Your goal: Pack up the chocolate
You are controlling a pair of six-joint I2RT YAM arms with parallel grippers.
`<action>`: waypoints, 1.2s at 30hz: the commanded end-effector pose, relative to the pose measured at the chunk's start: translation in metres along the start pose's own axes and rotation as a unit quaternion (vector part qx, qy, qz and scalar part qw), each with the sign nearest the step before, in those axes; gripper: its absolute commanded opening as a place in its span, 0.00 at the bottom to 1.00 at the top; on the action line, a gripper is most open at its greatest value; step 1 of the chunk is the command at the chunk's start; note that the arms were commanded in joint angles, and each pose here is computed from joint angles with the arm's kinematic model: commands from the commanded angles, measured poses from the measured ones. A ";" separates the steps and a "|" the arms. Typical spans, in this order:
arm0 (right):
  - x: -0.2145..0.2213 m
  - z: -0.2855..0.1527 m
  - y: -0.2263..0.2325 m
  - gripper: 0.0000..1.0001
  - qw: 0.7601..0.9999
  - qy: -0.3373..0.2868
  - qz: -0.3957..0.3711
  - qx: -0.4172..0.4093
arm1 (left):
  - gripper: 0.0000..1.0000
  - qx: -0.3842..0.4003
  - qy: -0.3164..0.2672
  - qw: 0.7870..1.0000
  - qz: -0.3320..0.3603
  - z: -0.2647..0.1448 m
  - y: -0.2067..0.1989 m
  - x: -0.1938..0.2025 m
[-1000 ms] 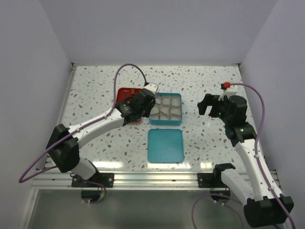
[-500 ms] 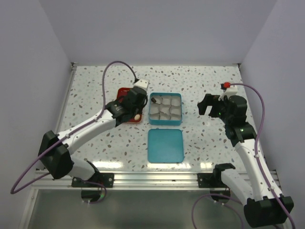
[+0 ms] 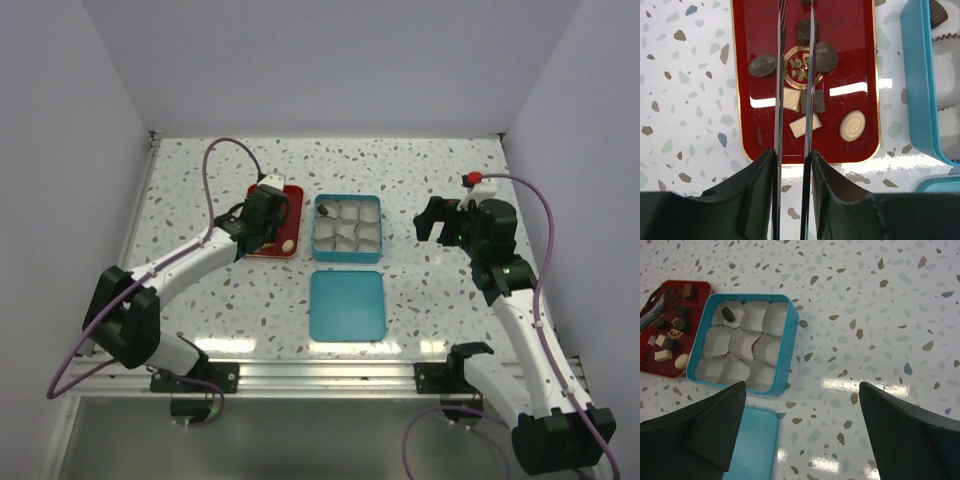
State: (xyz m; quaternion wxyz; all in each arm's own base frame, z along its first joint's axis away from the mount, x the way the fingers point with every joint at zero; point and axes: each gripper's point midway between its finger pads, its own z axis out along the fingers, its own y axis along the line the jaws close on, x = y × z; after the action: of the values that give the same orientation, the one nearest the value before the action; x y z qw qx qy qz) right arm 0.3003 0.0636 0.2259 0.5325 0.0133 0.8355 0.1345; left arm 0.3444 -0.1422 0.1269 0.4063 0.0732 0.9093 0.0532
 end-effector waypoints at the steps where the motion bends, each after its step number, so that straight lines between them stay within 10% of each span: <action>1: -0.005 0.001 0.004 0.99 1.000 -0.009 -0.002 -0.012 | 0.39 0.018 -0.039 0.998 -0.042 0.004 -0.008 -0.019; 36: -0.006 -0.001 0.006 0.99 1.000 -0.011 -0.002 -0.016 | 0.42 0.026 -0.036 0.997 -0.056 0.043 -0.012 -0.021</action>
State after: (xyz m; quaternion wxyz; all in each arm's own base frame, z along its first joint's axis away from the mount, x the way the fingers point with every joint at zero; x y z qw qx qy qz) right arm 0.3008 0.0638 0.2236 0.5295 0.0133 0.8375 0.1344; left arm 0.3711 -0.1478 0.0939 0.4051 0.0401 0.9130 0.0273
